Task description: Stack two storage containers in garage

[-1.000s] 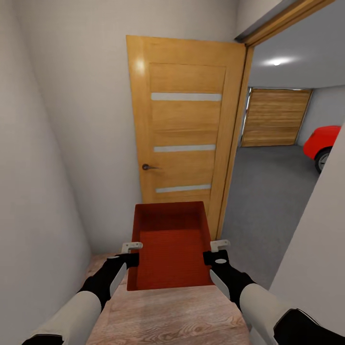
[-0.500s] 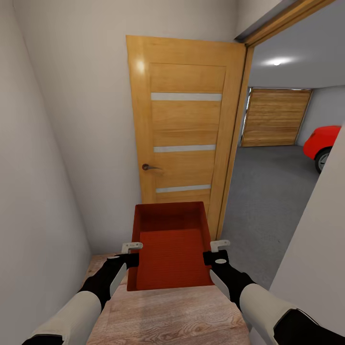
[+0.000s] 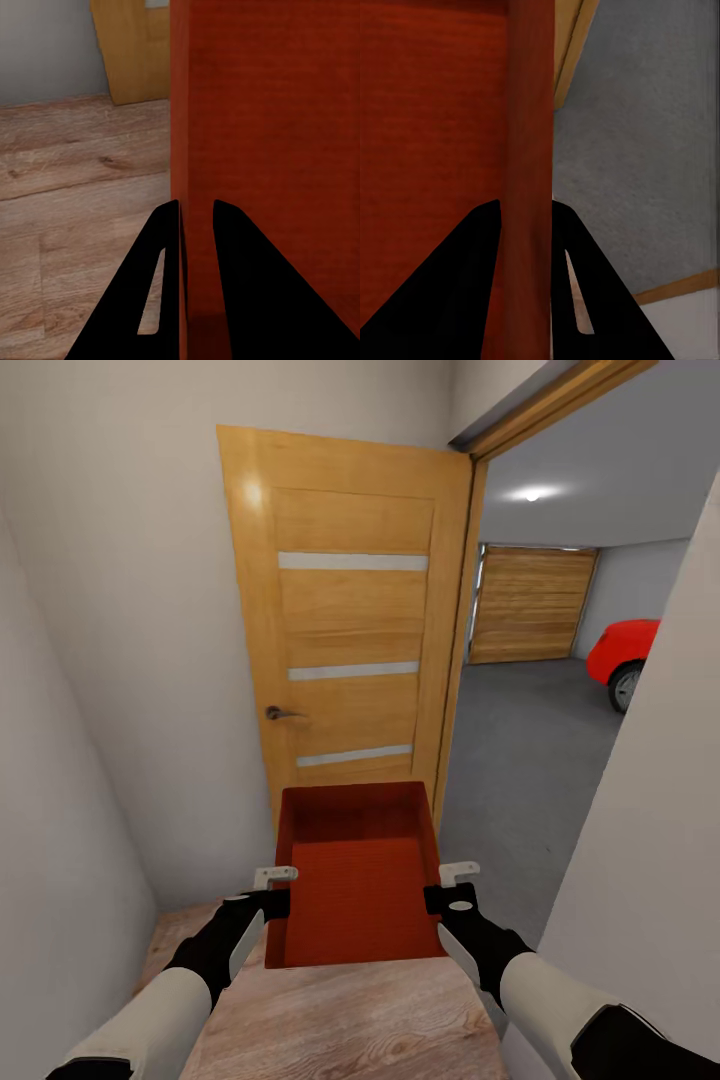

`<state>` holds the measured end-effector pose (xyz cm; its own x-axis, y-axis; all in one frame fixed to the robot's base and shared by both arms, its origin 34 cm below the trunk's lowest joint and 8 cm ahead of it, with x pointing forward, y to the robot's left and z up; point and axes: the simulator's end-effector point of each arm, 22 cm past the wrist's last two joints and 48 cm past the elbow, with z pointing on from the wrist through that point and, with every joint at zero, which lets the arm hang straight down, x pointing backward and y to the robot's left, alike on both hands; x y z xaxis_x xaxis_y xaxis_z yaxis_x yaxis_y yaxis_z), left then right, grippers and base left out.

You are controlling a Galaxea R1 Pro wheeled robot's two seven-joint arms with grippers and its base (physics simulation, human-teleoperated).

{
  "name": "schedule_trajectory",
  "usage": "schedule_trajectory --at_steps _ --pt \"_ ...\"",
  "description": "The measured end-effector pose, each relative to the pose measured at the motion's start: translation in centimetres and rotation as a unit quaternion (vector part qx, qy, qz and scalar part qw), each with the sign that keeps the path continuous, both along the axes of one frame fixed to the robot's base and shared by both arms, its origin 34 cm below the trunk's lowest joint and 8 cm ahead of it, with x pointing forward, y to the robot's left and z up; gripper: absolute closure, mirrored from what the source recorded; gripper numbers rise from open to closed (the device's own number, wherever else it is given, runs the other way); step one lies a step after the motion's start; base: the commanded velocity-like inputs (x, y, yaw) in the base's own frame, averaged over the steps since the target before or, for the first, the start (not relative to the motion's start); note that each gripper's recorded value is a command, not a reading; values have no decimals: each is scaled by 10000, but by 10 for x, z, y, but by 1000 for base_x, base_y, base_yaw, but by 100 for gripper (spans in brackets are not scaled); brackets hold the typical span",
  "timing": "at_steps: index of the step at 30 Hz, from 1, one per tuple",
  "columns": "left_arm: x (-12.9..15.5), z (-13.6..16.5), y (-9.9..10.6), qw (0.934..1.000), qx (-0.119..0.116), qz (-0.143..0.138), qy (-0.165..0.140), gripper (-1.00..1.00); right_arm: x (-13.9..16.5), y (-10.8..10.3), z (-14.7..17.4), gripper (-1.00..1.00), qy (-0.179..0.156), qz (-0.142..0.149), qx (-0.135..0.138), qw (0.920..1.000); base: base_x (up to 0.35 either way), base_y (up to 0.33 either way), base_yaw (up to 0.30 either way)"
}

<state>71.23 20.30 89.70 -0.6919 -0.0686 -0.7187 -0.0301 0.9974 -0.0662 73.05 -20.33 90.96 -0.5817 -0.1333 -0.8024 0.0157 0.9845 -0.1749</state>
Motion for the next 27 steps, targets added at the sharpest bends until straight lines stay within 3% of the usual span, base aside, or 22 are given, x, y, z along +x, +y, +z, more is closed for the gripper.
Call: schedule_trajectory --at_steps 27 --pt "0 0 0 10000 -3 -1 1 100 0 0 0 100 0 2 -1 10000 217 231 -185"
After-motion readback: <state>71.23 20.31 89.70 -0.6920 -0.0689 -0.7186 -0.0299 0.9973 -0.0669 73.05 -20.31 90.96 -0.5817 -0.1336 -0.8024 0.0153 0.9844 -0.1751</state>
